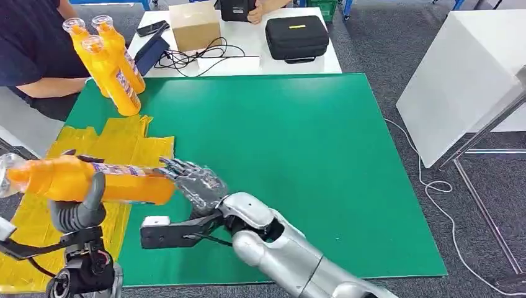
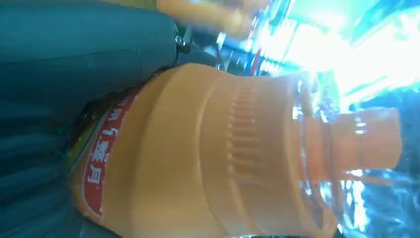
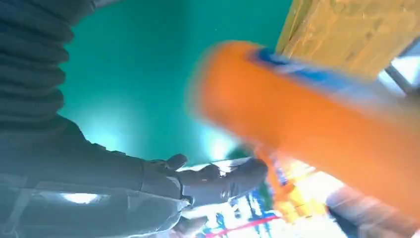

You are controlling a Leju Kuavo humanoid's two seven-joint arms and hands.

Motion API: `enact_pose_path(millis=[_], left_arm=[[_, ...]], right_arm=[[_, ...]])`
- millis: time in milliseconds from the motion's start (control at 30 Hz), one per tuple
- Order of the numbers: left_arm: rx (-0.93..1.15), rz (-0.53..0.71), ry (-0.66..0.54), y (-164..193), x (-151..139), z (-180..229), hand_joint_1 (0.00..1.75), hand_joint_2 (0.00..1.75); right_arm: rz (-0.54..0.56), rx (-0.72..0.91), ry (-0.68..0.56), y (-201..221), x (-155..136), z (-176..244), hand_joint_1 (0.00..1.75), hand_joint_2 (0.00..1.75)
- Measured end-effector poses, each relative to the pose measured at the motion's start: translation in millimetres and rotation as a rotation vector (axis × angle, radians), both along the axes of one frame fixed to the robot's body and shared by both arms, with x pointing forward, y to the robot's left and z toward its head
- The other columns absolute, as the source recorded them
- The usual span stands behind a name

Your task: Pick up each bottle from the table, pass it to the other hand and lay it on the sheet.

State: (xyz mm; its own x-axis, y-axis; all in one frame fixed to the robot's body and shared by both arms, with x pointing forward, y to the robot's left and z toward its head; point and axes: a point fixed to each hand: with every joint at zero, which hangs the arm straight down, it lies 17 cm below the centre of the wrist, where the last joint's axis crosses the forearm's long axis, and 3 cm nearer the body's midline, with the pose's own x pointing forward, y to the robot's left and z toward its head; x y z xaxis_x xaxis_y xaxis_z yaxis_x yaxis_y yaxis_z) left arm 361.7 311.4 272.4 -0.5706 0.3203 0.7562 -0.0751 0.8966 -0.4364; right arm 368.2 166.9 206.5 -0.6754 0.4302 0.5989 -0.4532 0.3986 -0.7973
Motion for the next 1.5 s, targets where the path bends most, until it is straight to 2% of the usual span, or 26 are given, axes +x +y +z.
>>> enact_pose_path(millis=[267,500,567,700,833,933,1100,1267,1500], left_arm=[[0.026,0.068,0.018,20.0,-3.0,-4.0,1.75,1.75],[0.151,0.203,0.070,47.8,-9.9,-12.6,1.75,1.75],[0.293,0.334,0.103,58.9,-13.8,-12.8,1.75,1.75],[0.762,0.697,0.198,71.1,-17.7,-5.4,1.75,1.75],[0.907,0.802,0.222,76.3,-13.4,-16.3,1.75,1.75],[1.156,0.893,0.202,63.6,0.4,-30.6,1.75,1.75],[1.403,0.762,0.261,34.9,43.9,-93.0,1.75,1.75],[1.646,0.631,0.318,15.9,69.9,-154.1,1.75,1.75],[1.849,0.491,0.474,18.5,77.0,-232.9,1.75,1.75]], right_arm=[[-0.034,0.103,0.026,-25.5,10.0,13.9,0.00,0.00],[-0.059,0.337,-0.034,-67.2,8.8,59.6,0.00,0.00],[-0.077,0.374,-0.053,-81.0,7.7,68.8,0.00,0.00],[-0.120,0.423,-0.086,-110.3,1.9,76.2,0.00,0.00],[-0.147,0.462,-0.090,-134.3,-0.7,78.0,0.00,0.00],[-0.172,0.489,-0.092,-155.0,-2.5,70.0,0.00,0.00],[-0.206,0.513,-0.095,-188.1,-7.6,53.6,0.00,0.00],[-0.227,0.508,-0.087,-206.4,-11.0,40.3,0.00,0.00],[-0.226,0.488,-0.075,-207.3,-12.7,33.3,0.00,0.00]])
